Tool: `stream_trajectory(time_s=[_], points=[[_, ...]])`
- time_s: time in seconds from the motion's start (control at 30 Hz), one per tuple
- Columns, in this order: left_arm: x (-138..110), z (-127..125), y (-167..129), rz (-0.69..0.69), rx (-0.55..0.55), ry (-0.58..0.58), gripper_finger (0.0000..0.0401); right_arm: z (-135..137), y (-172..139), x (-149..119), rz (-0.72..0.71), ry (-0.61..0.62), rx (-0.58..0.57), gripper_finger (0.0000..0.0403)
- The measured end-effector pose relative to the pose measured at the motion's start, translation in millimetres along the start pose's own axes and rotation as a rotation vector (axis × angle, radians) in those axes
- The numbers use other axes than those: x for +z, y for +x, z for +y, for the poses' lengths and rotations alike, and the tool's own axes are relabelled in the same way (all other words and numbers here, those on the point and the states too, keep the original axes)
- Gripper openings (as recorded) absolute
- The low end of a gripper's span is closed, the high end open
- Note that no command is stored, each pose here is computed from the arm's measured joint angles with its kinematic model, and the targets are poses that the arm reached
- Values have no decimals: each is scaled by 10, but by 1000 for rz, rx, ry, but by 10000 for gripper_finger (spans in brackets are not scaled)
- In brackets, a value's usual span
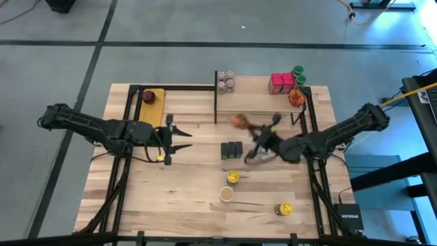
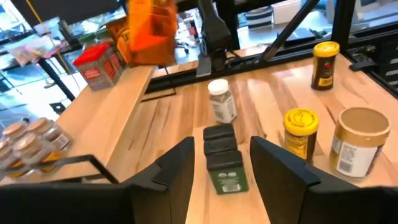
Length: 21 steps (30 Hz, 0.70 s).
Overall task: Shelf spices
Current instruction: Put the orange seasoning bag on the shelf and align it with the other orange seasoning bag
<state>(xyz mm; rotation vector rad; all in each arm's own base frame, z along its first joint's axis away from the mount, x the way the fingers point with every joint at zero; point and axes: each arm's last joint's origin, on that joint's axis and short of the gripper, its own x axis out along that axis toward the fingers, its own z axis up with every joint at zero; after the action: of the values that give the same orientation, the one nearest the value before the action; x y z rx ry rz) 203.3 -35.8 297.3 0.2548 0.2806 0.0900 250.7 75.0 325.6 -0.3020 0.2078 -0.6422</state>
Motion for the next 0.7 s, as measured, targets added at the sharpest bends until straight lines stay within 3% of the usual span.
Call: stream_trajectory(time_s=[0.37,0.53,0.7], points=[[-7,16,-30,10,8,1,150,-1011,-10,-331,299,166,-172,10],[-6,16,-29,9,8,6,150,-1223,-18,-462,398,229,-247,18],[7,18,-28,-4,11,14,150,-1324,50,-577,497,206,-300,11]])
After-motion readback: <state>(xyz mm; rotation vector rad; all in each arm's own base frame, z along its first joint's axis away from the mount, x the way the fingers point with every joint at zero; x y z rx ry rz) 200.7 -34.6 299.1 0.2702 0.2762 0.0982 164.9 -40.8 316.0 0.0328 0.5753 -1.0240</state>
